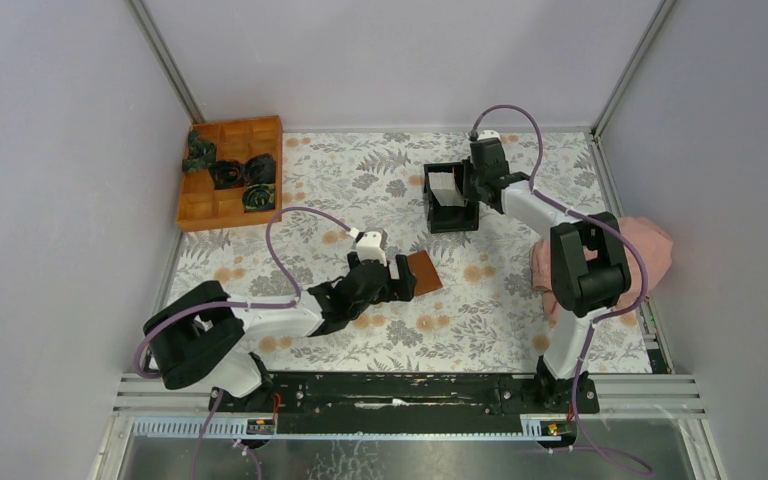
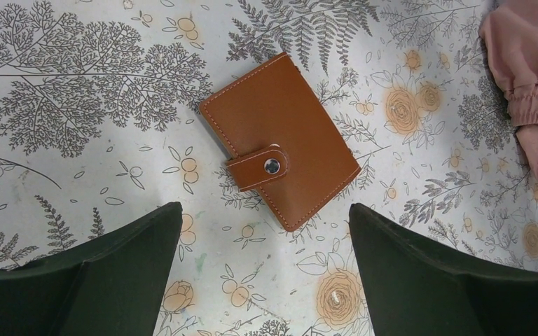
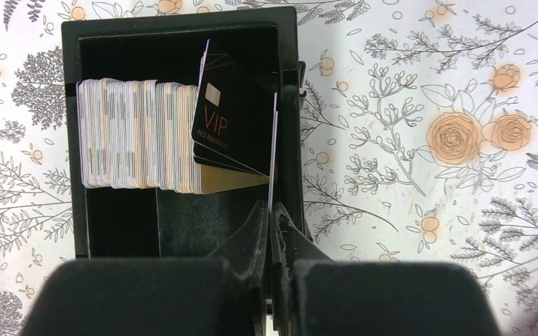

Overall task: Put the credit cards into the card holder
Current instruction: Adjust the credit card in the storage box.

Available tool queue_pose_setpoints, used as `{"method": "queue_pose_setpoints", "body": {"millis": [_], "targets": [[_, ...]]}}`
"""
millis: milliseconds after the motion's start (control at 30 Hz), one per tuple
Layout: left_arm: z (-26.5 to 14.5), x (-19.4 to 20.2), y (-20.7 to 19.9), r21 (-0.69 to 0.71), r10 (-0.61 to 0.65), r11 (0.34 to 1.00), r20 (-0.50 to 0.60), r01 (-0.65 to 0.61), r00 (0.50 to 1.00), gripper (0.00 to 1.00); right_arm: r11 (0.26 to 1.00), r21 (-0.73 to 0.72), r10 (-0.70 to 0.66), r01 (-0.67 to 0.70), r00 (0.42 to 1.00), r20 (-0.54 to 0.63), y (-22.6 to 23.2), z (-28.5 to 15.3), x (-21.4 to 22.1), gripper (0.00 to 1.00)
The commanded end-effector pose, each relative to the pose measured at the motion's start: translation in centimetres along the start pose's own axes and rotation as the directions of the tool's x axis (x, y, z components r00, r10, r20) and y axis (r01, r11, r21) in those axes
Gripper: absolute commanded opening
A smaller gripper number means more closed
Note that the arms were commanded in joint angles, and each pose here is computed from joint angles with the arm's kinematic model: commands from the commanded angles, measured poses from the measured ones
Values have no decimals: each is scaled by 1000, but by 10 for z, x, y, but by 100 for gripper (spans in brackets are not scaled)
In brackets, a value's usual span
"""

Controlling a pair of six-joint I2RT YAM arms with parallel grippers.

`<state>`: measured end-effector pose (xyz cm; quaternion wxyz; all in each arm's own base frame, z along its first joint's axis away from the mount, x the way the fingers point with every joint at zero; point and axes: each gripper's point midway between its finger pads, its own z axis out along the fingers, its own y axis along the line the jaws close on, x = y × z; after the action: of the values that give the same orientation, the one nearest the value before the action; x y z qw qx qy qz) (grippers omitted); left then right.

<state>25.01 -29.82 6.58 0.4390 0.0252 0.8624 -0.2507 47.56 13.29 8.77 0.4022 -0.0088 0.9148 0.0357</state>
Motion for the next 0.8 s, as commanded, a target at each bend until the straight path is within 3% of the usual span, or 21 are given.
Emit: {"method": "queue_pose_setpoints", "body": {"millis": [0,400,767], "targets": [[-3,-23,-13,31,-23,999,85,20,996,96,998,37,-48,43,988,145,7,-37,-55,0],[-18,-65,-29,44,-28,999,173,21,985,98,998,46,-60,51,971,230,8,-96,-80,0],[-50,-99,-30,78,-34,997,250,15,968,100,989,-148,8,18,984,176,17,-180,-38,0]]}}
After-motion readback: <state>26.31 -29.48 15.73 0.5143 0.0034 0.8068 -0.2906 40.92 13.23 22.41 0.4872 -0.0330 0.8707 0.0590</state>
